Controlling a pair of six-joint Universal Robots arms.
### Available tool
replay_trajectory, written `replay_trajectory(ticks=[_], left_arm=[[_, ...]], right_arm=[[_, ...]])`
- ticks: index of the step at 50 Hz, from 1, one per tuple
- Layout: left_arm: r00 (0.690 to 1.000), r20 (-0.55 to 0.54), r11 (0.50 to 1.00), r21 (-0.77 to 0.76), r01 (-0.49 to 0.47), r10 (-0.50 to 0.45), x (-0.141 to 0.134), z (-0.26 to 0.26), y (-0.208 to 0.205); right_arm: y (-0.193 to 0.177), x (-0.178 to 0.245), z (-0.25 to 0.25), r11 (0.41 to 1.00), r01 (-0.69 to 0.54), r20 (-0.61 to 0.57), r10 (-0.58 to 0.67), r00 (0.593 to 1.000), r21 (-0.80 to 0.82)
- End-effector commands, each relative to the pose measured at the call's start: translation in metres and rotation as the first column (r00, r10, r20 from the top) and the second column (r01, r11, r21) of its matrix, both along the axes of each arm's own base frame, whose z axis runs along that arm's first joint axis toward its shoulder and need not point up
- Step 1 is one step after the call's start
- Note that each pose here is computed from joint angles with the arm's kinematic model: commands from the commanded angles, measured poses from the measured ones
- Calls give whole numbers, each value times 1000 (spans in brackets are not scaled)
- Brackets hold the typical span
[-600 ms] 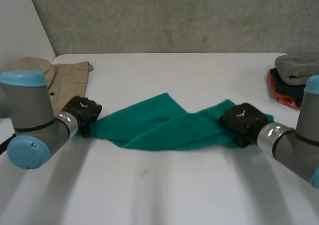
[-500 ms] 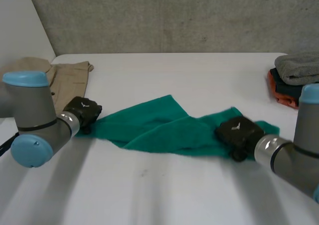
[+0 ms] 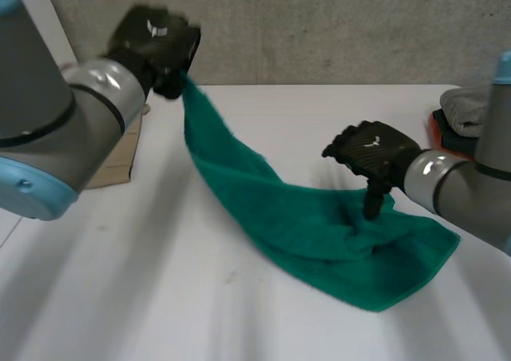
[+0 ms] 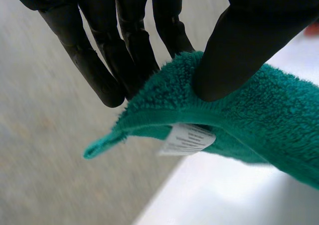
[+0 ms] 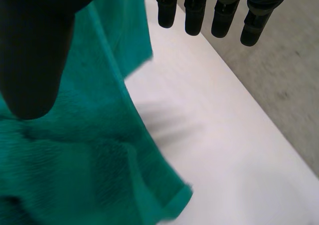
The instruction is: Fold the laundry.
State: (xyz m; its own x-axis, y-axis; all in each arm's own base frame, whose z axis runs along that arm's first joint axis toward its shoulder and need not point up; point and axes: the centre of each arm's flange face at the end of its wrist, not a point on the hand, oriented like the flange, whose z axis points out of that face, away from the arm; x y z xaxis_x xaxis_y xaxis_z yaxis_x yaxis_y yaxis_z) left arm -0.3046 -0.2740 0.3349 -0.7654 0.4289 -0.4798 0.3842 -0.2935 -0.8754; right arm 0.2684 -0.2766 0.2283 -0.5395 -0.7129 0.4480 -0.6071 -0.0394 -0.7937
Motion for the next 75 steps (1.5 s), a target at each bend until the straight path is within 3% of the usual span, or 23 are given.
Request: replay_trajectory(ticks=[1,8,13,17,19,21,26,28,34,40,45,48,53,61,67,75], left_arm=[[995,-68,990,-123,64,-73,-6,51,39],[992,-94,985,-158,63,-78,-4,66,45],[992,-107,985,-166,52,-70,-2,70,40],[994,-102,985,-172,26,-44,-2,68,26],[993,-115,983,-183,-22,1,2,71,10],[990,-134,979,-191,-68,43,6,74,-2],[944,-245,940,-204,-275,223,30,92,-35],[936,-272,940,-194,-282,224,30,94,-38],[933,-307,972,-82,-221,187,29,70,-44],[940,-255,974,67,-219,229,37,24,-43],[966,-135,954,240,-182,218,40,-46,-36],[979,-82,936,317,-154,189,38,-87,-34],[983,-5,903,395,-169,186,38,-139,-41],[970,117,849,468,-245,215,50,-180,-51],[972,119,850,470,-236,204,53,-175,-47],[984,82,888,422,-181,161,63,-156,-29]], right_arm=[[-27,25,-23,990,-139,-10,139,990,-22],[-36,47,-65,988,-149,-15,150,989,45],[-70,50,-61,998,16,4,-16,1000,-62],[-110,39,-14,940,246,131,-221,967,-236],[-127,26,29,868,364,253,-289,923,-337],[-133,18,57,825,408,330,-288,899,-391],[-128,-5,146,691,492,549,-163,820,-530],[-124,-10,156,675,498,568,-141,811,-544],[-103,-29,140,724,478,524,-188,831,-498],[-84,-45,97,811,425,451,-228,863,-401],[-60,-49,15,933,312,324,-243,914,-181],[-47,-47,-34,966,254,258,-234,937,-49],[-42,-45,-81,976,215,173,-220,960,44],[-49,-49,-94,968,240,123,-248,961,73],[-45,-51,-87,954,273,139,-290,947,126],[-47,-71,-67,905,395,192,-420,887,158]])
